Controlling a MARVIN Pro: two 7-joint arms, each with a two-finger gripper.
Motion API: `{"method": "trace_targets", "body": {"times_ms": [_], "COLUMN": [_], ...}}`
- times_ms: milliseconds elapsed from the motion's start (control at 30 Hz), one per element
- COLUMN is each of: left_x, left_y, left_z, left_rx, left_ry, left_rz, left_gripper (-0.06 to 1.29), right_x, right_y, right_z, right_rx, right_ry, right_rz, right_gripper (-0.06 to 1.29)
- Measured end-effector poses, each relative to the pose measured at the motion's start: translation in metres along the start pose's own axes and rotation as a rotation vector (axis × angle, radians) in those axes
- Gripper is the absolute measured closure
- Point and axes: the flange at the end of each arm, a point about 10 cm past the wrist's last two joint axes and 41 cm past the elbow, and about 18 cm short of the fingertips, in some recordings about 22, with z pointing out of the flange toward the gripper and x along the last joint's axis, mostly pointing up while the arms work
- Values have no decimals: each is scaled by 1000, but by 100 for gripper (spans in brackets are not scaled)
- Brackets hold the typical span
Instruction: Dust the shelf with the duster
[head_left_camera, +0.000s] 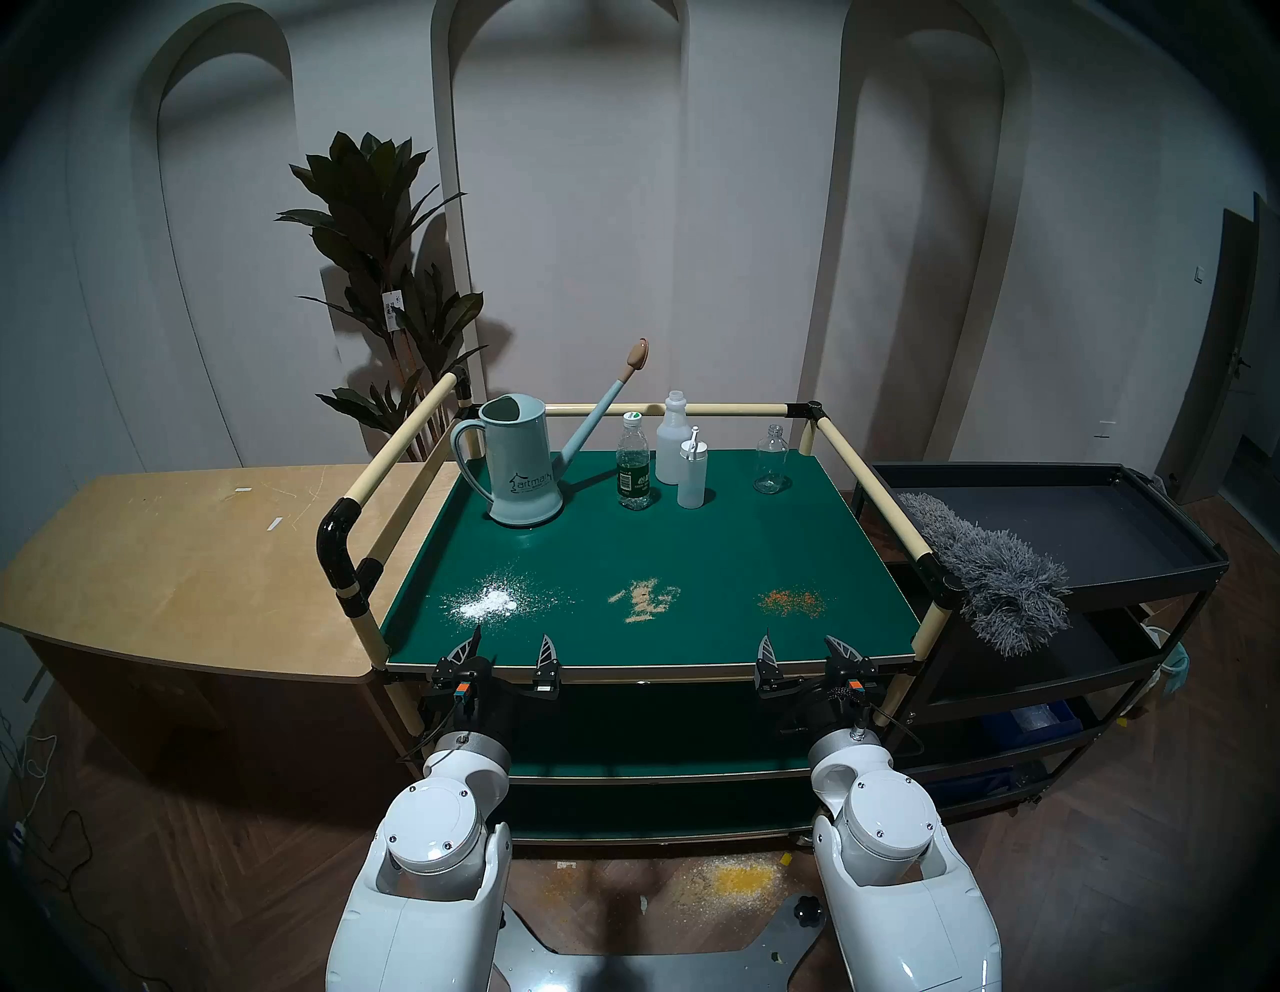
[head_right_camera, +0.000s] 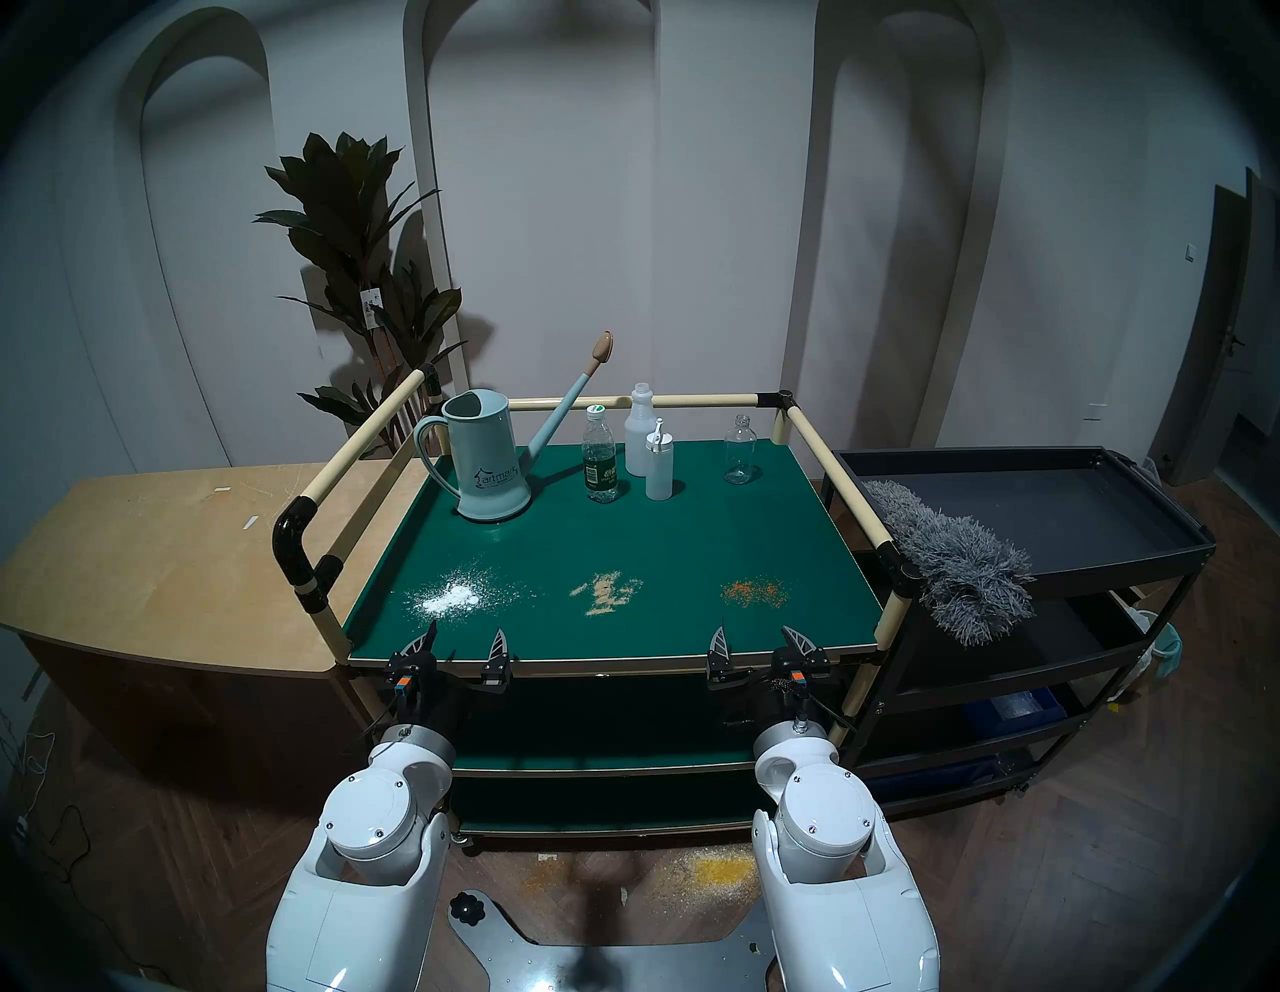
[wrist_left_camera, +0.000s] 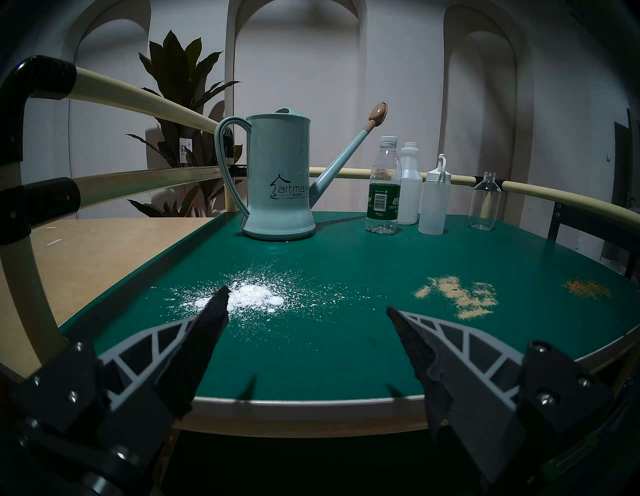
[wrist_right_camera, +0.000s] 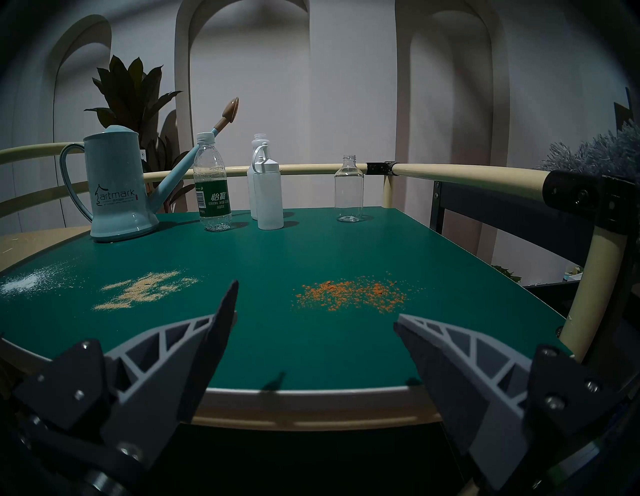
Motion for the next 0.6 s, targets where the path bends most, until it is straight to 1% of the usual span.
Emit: {"method": "trace_targets", "body": {"times_ms": [200,433,600], "left_x": [0,-1,7], "left_y": [0,1,0], "left_z": [0,-2,-7], "left_rx": [0,-2,-3], "left_ry": [0,2,-6], "left_rz": [0,12,24], "left_gripper": [-2,-2,-2], "right_x": [0,1,12], "right_y": [0,4,7], "right_z": [0,0,0], "right_rx": [0,8,19], "right_ry": [0,6,34], "right_rz": [2,30,13], "right_gripper": [0,0,0]}}
